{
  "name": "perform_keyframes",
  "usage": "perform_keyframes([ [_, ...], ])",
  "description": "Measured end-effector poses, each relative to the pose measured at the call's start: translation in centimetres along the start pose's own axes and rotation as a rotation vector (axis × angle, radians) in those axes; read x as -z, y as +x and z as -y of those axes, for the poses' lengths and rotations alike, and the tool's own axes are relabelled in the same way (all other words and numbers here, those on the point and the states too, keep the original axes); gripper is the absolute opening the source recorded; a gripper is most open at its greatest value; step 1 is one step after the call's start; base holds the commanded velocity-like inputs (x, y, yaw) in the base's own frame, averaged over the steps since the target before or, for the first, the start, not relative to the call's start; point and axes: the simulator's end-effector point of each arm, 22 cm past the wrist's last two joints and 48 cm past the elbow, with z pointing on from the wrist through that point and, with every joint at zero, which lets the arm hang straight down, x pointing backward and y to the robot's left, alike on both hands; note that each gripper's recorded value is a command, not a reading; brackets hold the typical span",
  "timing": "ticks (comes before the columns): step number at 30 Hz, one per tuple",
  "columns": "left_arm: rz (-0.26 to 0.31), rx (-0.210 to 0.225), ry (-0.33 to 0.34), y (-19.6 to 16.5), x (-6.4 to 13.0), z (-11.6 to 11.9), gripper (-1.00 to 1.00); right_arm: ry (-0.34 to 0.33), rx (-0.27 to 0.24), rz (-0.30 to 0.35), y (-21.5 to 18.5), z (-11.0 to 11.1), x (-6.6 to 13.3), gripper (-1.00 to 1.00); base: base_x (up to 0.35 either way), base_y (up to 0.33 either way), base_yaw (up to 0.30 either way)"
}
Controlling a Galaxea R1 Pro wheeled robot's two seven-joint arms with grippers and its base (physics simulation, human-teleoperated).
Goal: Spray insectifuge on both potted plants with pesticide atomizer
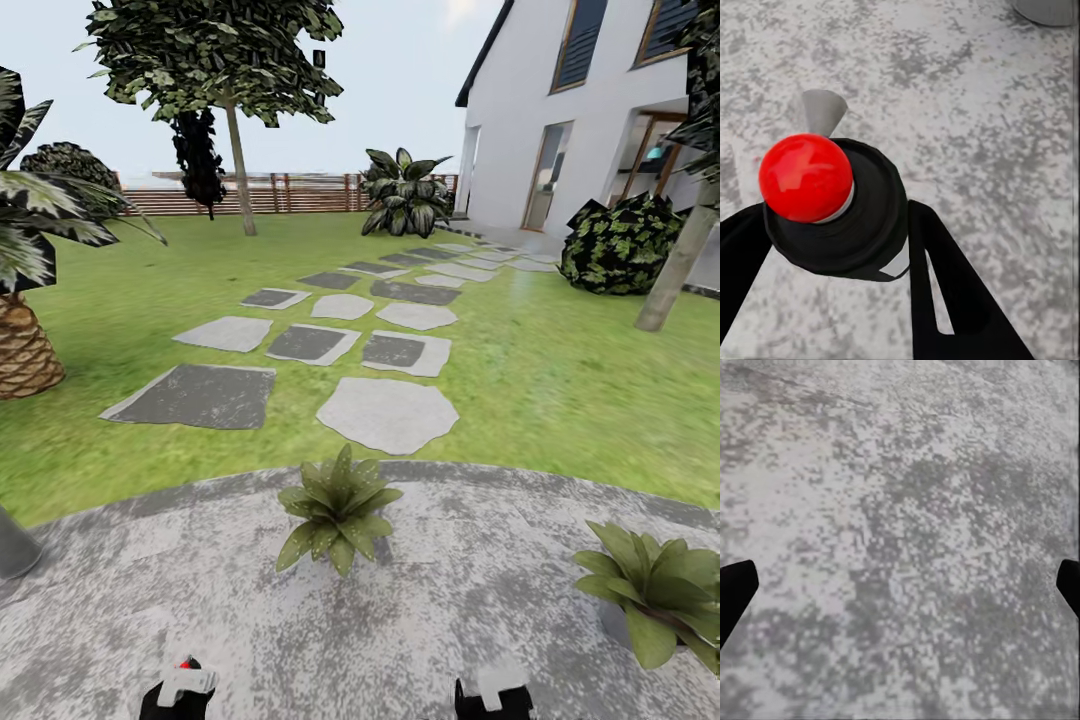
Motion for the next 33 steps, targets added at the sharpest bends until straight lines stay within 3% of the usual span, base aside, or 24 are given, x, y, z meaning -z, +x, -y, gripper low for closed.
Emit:
perform_keyframes([
  [33,0.011,0.005,0.010,-0.1,0.5,0.8,-1.00,0.012,-0.019,0.016,-0.9,0.3,0.1,1.00,0.000,0.000,-0.291],
])
